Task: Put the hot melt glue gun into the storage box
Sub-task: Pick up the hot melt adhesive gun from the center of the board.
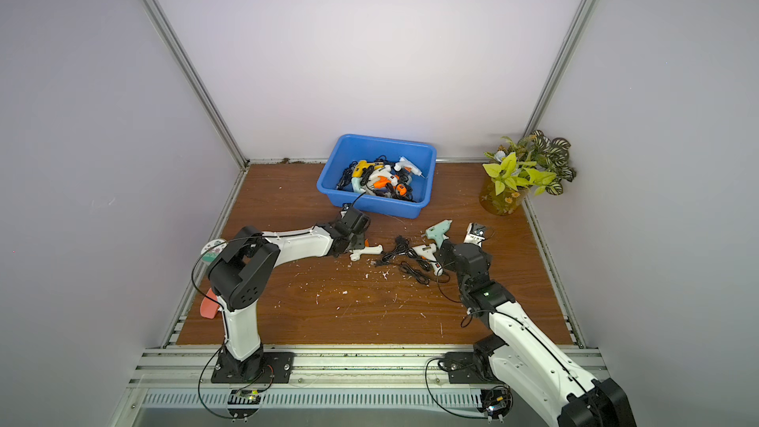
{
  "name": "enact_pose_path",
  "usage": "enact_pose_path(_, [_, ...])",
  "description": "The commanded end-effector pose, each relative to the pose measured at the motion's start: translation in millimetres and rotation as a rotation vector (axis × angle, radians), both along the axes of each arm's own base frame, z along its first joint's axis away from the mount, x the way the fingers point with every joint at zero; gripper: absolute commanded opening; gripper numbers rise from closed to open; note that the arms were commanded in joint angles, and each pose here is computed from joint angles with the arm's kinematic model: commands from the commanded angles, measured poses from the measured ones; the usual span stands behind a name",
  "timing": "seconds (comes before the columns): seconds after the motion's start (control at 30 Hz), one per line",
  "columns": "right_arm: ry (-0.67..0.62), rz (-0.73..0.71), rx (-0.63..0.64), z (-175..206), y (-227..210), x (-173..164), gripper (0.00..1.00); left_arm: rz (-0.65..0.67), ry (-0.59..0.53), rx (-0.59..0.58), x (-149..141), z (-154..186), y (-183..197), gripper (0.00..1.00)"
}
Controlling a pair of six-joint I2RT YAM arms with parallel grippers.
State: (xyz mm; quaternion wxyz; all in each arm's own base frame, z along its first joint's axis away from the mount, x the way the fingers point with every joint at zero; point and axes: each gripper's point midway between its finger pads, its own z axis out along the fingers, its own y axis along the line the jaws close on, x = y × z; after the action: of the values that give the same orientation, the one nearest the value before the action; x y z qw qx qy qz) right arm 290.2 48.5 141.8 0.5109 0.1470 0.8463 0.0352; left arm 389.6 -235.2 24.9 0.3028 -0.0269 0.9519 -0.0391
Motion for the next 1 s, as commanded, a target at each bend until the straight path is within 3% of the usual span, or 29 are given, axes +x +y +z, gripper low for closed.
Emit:
enact_pose_path(0.0, [-0.042, -0.017, 0.021, 12.4, -1.4, 3.4, 0.99, -0.01, 0.128, 0.066, -19.2, -35.1, 14.9, 0.44])
enact_pose_path(0.2, [-0.051, -0.02, 0.018, 14.1, -1.8, 4.9, 0.99, 0.024, 0.097, 0.07, -20.0, -23.1, 23.6, 0.21])
enact_pose_path(0.4, [-0.047, -0.006, 0.023, 13.6, 0.9, 5.4, 0.99, 0.115, -0.058, 0.078, -4.6, 23.8, 38.6, 0.0])
enact_pose_path(0.63, [-0.065, 0.003, 0.034, 17.5, 1.4, 2.6, 0.99, 0.21, -0.283, 0.066, 6.0, 103.0, 61.0, 0.0])
enact_pose_path(0.97, [-0.128, 0.016, 0.059, 31.6, 2.3, 1.1, 0.99, 0.157, -0.526, -0.007, -8.5, 214.8, 75.5, 0.0])
